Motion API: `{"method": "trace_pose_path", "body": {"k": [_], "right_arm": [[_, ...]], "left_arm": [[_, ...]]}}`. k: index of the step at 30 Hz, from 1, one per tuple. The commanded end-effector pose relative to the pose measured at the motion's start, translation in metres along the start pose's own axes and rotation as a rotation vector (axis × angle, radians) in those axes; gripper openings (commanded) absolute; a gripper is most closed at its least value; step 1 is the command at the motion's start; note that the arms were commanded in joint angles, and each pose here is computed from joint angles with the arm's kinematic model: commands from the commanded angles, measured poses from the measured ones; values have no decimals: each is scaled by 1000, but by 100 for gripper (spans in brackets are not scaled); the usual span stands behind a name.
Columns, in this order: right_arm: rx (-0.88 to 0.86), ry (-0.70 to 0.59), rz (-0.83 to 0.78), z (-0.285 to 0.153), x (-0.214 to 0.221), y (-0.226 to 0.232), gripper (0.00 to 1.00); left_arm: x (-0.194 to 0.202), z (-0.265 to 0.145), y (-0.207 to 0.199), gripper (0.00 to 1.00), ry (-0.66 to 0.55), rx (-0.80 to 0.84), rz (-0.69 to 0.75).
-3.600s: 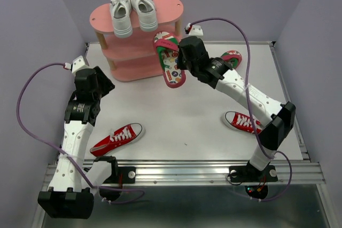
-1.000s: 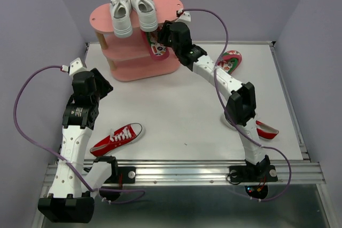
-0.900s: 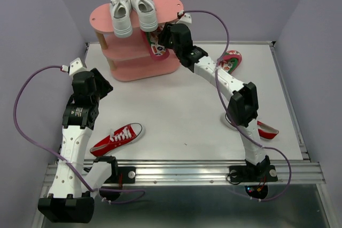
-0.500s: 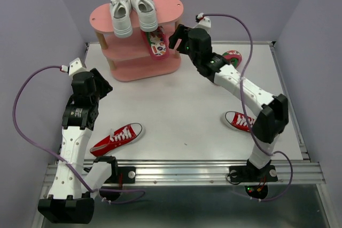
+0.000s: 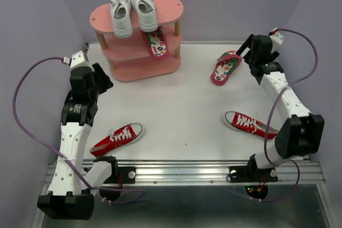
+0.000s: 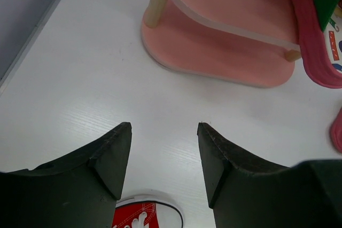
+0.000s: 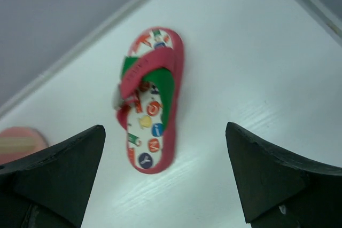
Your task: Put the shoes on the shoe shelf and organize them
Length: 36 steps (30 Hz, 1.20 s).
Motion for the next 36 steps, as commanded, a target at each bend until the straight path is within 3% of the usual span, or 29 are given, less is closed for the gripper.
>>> {"method": "trace_pose_path", "body": {"k": [1, 10, 14, 20, 24, 25, 28, 32, 36], "right_arm": [[31, 219, -134, 30, 43, -11, 100], [107, 322, -138, 118, 88, -22, 100], [133, 308, -116, 143, 97, -23, 97], [127, 219, -82, 165, 101, -19, 78], [141, 196, -73, 174, 105, -21, 60], [126, 172, -61, 171, 98, -17, 41], [80, 125, -43, 152, 83, -16, 1], [-14, 117, -74, 117, 65, -14, 1], [-134, 199, -132, 75, 68, -5, 1]], "left_arm": [[-2, 6, -7, 63, 3, 59, 5], [1, 10, -6, 64, 21, 40, 2], [1, 11, -6, 64, 27, 32, 7], [1, 5, -5, 64, 30, 32, -3], [2, 1, -1, 64, 24, 6, 4], [2, 0, 0, 64, 24, 1, 3], [4, 2, -1, 63, 32, 8, -2], [6, 8, -3, 64, 44, 24, -8], [6, 11, -4, 64, 49, 27, 0]]}}
Point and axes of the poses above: each gripper's point midway between its finger pads, its own z axis out along the fingers, its own y axis along the line the jaws close on, x = y × z, the point moved 9 cm from there along -z, back along the fingers
